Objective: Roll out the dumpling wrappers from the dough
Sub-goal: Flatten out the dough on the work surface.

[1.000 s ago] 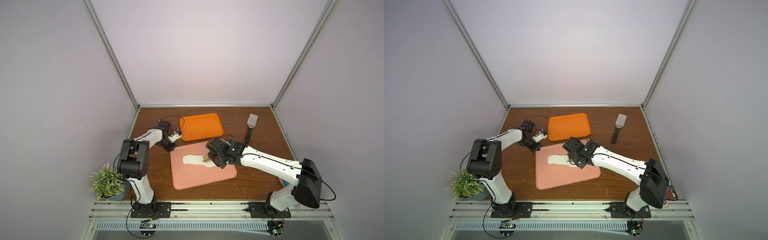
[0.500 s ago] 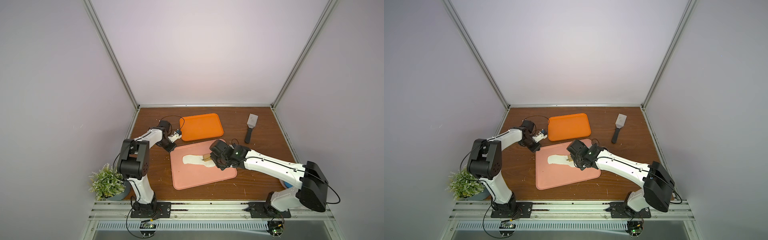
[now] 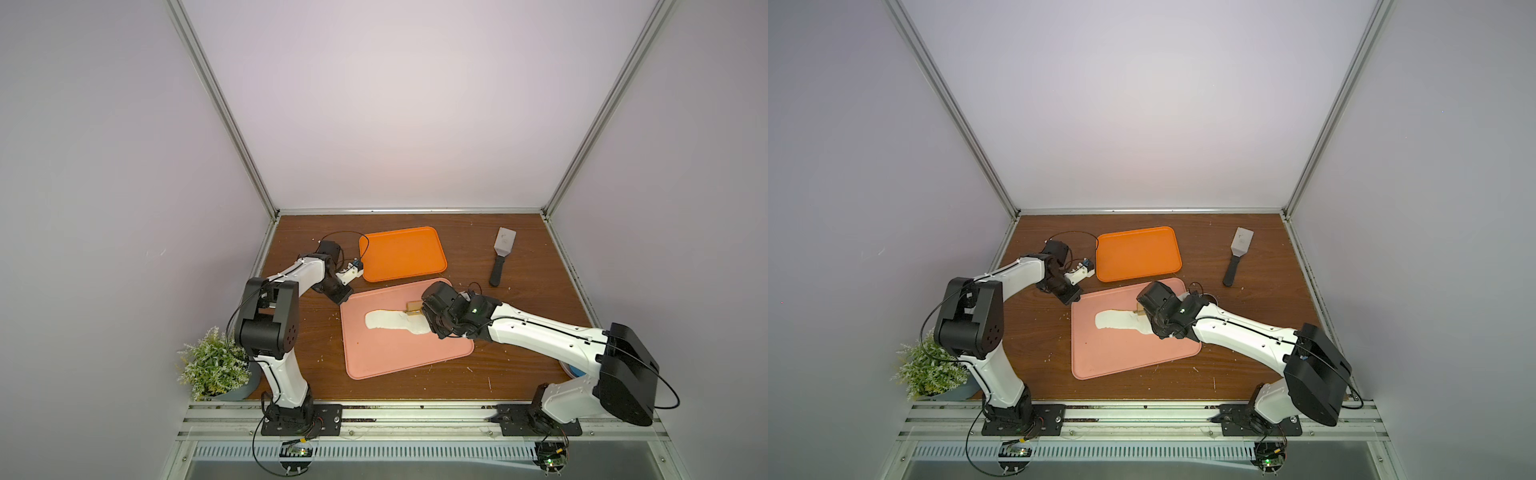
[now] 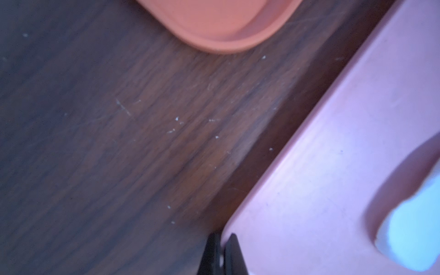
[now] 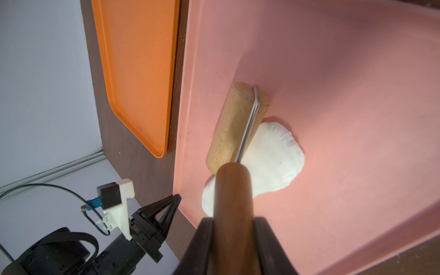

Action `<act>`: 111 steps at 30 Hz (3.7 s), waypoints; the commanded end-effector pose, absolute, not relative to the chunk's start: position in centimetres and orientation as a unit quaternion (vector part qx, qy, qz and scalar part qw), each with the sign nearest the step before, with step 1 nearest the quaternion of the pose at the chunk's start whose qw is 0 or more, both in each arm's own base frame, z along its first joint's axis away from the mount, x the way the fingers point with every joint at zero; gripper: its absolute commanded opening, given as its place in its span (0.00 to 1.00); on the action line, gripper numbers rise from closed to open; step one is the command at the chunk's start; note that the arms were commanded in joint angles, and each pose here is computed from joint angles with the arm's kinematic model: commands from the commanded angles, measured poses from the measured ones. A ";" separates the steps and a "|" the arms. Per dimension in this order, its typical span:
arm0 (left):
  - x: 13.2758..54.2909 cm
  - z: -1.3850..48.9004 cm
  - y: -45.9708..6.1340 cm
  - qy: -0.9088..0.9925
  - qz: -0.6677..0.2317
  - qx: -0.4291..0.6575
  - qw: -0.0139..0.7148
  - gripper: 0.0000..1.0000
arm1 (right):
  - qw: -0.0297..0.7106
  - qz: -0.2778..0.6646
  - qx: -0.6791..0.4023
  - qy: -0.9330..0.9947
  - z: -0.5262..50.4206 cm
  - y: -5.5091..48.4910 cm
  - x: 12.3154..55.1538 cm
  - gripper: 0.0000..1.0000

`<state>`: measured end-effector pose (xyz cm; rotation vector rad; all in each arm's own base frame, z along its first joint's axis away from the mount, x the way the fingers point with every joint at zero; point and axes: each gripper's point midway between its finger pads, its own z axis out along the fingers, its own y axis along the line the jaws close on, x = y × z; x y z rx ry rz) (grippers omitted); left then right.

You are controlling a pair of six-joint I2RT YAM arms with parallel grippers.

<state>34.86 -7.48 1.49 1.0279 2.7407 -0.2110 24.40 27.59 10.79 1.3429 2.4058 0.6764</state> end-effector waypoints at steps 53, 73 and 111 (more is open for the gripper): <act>31.6 -5.1 -6.6 0.938 -0.069 0.340 0.021 0.00 | 0.096 0.090 0.486 0.864 3.8 20.4 20.2 0.00; 31.6 -5.1 -6.7 0.937 -0.072 0.341 0.022 0.00 | 0.166 0.228 0.403 0.871 15.8 24.6 24.6 0.00; 31.6 -5.0 -6.7 0.937 -0.071 0.341 0.022 0.00 | 0.096 0.121 0.478 0.865 2.5 20.2 20.4 0.00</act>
